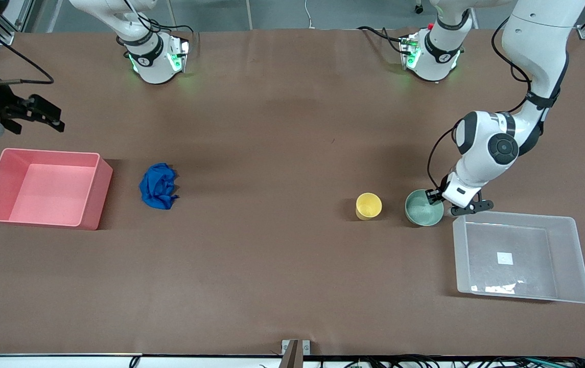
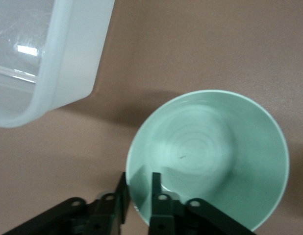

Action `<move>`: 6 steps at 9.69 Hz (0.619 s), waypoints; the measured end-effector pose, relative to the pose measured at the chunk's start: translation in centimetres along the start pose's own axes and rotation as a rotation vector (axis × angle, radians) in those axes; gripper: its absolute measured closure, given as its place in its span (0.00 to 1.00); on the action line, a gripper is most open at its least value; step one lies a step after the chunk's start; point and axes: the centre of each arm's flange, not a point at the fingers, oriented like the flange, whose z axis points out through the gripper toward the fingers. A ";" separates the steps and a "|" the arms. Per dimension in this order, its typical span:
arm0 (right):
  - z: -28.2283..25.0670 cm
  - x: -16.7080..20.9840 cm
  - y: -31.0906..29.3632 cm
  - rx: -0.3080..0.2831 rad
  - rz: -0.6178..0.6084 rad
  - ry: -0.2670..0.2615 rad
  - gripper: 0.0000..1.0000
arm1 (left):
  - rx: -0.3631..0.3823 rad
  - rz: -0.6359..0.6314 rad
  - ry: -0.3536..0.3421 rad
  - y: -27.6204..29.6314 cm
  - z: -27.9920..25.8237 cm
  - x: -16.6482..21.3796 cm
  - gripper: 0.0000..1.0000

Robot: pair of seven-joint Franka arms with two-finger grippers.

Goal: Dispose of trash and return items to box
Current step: 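Carry the bowl into the clear bin while the right gripper reaches the cloth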

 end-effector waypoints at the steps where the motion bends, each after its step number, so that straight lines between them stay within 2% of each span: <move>1: 2.0 0.5 0.0 -0.001 -0.002 0.017 0.02 | -0.004 0.002 0.011 0.2 -0.4 0.3 0.97; 4: 10.6 1.1 -1.4 -0.003 -0.028 0.069 0.02 | -0.015 0.004 0.072 1.3 -5.9 3.6 0.97; 5: 14.2 0.8 -1.9 -0.004 -0.038 0.073 0.02 | -0.010 0.001 0.076 1.8 -9.6 5.7 0.97; 6: 17.8 0.4 -2.3 -0.004 -0.046 0.057 0.02 | -0.002 0.011 0.087 2.2 -13.5 7.7 0.97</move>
